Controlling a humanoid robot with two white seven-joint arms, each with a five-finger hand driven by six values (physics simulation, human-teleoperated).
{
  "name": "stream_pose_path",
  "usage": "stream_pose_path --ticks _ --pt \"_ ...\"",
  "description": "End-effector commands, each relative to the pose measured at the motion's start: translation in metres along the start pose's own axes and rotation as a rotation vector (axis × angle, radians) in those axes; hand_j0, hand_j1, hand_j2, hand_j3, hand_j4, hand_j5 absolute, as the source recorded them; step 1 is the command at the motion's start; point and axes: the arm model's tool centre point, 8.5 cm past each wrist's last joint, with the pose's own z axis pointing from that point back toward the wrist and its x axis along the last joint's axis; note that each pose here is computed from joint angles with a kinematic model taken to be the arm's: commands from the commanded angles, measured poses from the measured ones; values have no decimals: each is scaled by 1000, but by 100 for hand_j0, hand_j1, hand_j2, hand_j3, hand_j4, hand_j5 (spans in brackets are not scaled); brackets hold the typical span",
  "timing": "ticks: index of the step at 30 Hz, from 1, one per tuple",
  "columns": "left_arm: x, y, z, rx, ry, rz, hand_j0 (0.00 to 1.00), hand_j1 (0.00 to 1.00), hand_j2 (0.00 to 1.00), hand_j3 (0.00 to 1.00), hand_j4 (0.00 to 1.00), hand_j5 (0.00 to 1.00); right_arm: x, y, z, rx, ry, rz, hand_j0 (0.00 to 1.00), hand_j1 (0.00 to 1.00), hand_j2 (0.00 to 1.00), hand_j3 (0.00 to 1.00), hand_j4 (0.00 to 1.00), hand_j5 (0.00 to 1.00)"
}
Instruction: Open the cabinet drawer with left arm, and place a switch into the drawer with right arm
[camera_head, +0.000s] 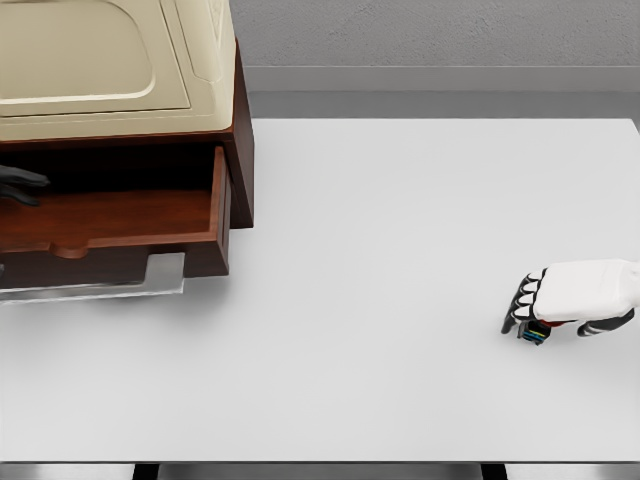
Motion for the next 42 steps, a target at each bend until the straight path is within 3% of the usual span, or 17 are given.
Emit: stream_pose_path --ticks 1,6,11,19,25,31,35,42 --pt "10 9 4 28 -24 -18 100 100 100 100 100 100 0 0 1 -2 1 -3 81 81 81 81 81 81" --pt "10 7 0 21 -33 -16 100 100 100 100 100 100 0 0 1 -2 2 -5 77 77 77 77 77 77" --pt "6 -8 -21 -28 -82 14 100 100 100 100 100 100 0 0 1 -3 1 -4 74 74 74 74 74 74" --pt "5 -10 -20 -42 -66 -4 100 100 100 100 100 100 0 -1 0 -4 -1 -4 49 49 49 49 49 49" --pt "5 -10 -21 -42 -70 -5 100 100 100 100 100 100 0 0 0 -3 -2 -5 44 44 44 44 44 44" --pt "5 -10 -23 -43 -74 -4 100 100 100 100 100 100 0 -2 -1 -9 -1 -1 27 27 27 27 27 27" --pt "5 -10 -23 -43 -74 -4 100 100 100 100 100 100 -4 -11 4 -38 14 4 25 25 25 25 25 25" --pt "5 -10 -23 -43 -74 -4 100 100 100 100 100 100 -11 -46 3 -149 14 31 24 24 24 24 24 24"
